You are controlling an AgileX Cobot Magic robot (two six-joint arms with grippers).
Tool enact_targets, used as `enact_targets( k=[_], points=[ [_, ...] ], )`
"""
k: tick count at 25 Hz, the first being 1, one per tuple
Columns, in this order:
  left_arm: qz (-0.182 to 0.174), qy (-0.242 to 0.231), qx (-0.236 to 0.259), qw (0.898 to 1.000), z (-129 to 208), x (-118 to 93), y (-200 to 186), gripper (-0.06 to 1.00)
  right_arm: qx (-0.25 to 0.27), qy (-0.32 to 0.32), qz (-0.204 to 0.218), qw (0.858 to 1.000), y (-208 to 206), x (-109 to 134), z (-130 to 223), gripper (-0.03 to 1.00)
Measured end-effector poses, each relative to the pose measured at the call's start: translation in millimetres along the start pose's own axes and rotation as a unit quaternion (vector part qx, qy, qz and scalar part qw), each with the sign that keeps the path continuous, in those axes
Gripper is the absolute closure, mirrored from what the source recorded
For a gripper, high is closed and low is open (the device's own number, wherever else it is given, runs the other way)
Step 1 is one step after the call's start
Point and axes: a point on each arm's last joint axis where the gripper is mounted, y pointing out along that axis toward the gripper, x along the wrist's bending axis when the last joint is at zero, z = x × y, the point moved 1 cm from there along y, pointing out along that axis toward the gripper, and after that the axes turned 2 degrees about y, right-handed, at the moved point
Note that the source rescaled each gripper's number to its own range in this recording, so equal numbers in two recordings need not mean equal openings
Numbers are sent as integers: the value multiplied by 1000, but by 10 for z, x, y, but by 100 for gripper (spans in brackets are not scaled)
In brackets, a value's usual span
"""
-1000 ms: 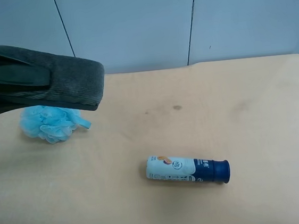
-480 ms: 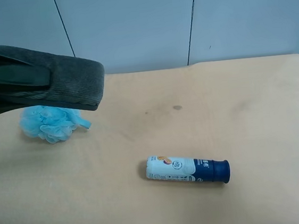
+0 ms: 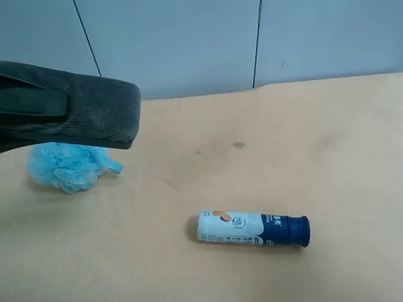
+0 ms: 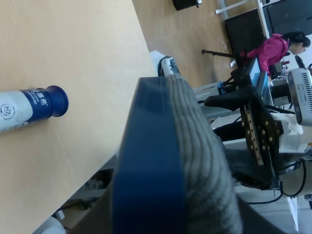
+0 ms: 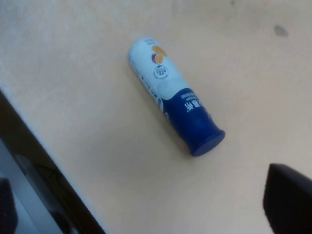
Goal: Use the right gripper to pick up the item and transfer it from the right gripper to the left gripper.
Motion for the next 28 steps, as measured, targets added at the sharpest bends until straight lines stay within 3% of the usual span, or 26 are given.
enact_targets(
  k=[11,18,23,28],
  points=[
    [-1,27,-1,1000,-2,1,0,92,0,12,12,1000,-1,-6,1,-3],
    [-13,39,-16,999,-32,25,-1,92,-28,78,101,991,-85,-52,47,-3],
    [-19,55,-21,998,-45,35,-2,92,-81,126,178,973,-224,-31,147,-3],
    [-25,57,-28,998,-60,47,-3,92,-86,163,235,954,-239,-24,158,-3]
  ],
)
